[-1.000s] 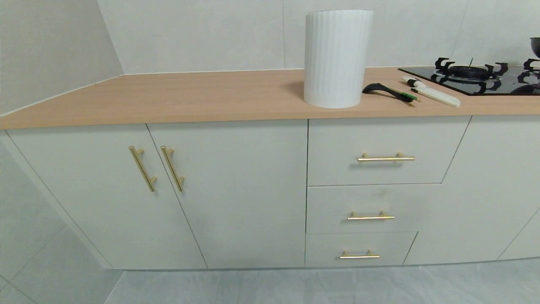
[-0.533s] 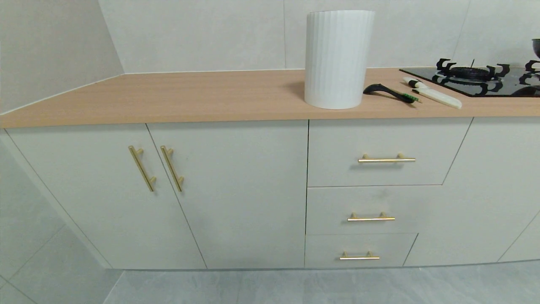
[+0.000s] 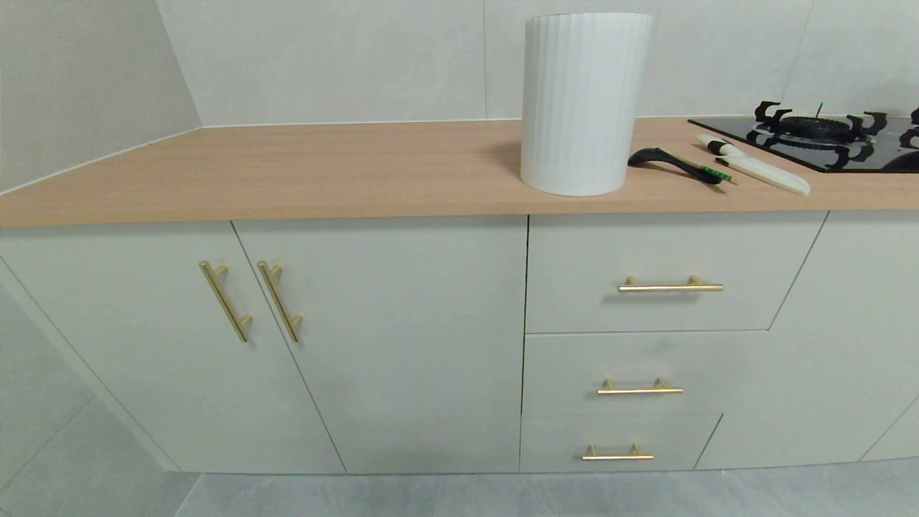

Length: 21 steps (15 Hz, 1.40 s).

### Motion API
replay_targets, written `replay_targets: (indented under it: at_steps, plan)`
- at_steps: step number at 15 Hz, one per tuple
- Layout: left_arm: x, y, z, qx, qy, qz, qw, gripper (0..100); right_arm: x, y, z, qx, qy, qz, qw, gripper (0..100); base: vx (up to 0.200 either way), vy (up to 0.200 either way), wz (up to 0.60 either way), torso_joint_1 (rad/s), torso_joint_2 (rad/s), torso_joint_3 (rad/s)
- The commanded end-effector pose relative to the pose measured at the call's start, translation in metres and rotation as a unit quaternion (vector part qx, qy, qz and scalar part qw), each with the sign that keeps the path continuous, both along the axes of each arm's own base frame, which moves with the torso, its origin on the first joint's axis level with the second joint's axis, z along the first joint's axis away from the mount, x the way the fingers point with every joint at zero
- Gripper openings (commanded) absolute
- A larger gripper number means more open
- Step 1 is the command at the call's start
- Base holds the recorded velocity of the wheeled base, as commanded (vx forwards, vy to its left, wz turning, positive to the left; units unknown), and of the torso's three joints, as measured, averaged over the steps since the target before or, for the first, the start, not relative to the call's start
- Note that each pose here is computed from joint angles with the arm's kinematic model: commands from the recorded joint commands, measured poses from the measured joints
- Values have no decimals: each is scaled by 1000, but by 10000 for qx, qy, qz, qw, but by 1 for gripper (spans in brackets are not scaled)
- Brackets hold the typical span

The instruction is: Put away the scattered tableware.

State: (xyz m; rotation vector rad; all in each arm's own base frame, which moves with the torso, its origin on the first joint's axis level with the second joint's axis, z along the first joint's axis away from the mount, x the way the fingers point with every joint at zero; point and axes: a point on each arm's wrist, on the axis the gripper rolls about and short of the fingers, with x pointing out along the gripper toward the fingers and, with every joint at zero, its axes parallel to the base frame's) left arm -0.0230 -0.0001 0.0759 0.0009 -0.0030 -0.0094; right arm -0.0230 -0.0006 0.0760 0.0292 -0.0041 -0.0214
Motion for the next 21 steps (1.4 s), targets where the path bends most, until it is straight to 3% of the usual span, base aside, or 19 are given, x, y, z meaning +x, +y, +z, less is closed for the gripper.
replay_targets:
  at_steps: [1,14,16,17,21]
  plan:
    - [0,0,0,3,7,1,10000,100,0,0,0,-15,4,0,10000,100,0,0,0,0,0,0]
    - [0,0,0,3,7,1,10000,100,0,0,0,-138,14,46,9999,100,0,0,0,0,0,0]
    - [0,0,0,3,7,1,10000,100,-5,1,21,-84,-486,157,9987,100,0,0,0,0,0,0]
    - [0,0,0,3,7,1,10000,100,-9,2,45,-2,-647,468,9968,100,0,0,0,0,0,0]
    - [0,0,0,3,7,1,10000,100,26,4,77,33,448,910,9948,100,0,0,0,0,0,0]
